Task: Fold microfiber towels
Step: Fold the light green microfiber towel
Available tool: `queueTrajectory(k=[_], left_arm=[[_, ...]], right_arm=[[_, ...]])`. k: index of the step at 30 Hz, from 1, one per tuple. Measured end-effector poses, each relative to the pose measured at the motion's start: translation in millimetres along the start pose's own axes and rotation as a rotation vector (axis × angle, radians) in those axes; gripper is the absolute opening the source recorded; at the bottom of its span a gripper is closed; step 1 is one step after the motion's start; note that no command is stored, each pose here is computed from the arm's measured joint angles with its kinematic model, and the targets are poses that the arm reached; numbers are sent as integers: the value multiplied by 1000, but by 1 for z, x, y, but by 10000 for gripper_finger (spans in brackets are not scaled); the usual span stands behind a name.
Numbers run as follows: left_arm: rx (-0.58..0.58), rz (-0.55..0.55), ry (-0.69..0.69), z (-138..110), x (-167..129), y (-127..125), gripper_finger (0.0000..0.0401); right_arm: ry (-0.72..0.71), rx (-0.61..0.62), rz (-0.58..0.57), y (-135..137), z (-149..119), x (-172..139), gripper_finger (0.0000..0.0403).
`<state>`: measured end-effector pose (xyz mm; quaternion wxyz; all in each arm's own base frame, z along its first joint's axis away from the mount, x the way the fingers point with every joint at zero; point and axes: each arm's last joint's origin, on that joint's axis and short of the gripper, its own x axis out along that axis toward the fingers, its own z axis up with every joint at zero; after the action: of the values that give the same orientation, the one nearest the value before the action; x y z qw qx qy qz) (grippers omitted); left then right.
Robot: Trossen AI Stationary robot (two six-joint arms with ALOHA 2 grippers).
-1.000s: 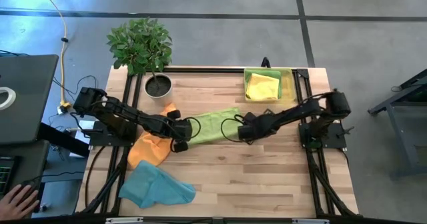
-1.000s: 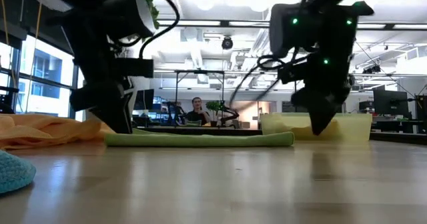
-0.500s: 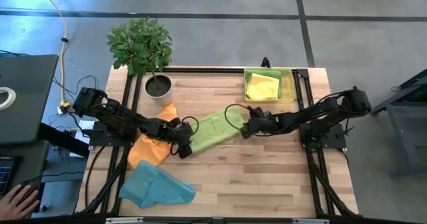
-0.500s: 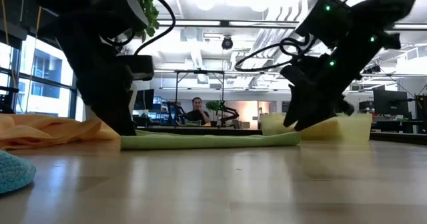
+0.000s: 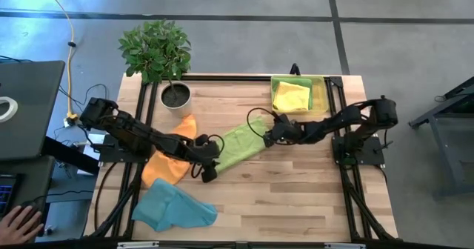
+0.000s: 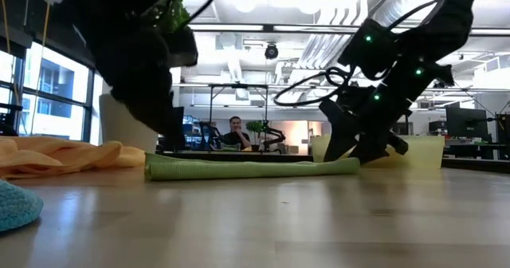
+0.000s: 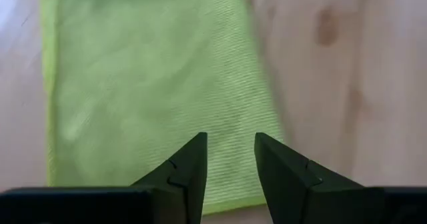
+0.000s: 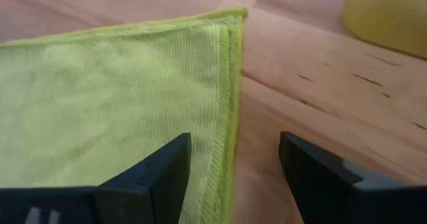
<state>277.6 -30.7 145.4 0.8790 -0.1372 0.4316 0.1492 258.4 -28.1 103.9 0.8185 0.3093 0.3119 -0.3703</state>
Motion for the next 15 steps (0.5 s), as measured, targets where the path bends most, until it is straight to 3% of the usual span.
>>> queueTrajectory(k=[10, 15], left_arm=[[147, -69, -94, 25, -15, -26, 115], [177, -84, -98, 30, -21, -35, 115]], right_arm=[[-2, -106, -15, 24, -4, 20, 176], [-3, -104, -42, 25, -5, 23, 125]])
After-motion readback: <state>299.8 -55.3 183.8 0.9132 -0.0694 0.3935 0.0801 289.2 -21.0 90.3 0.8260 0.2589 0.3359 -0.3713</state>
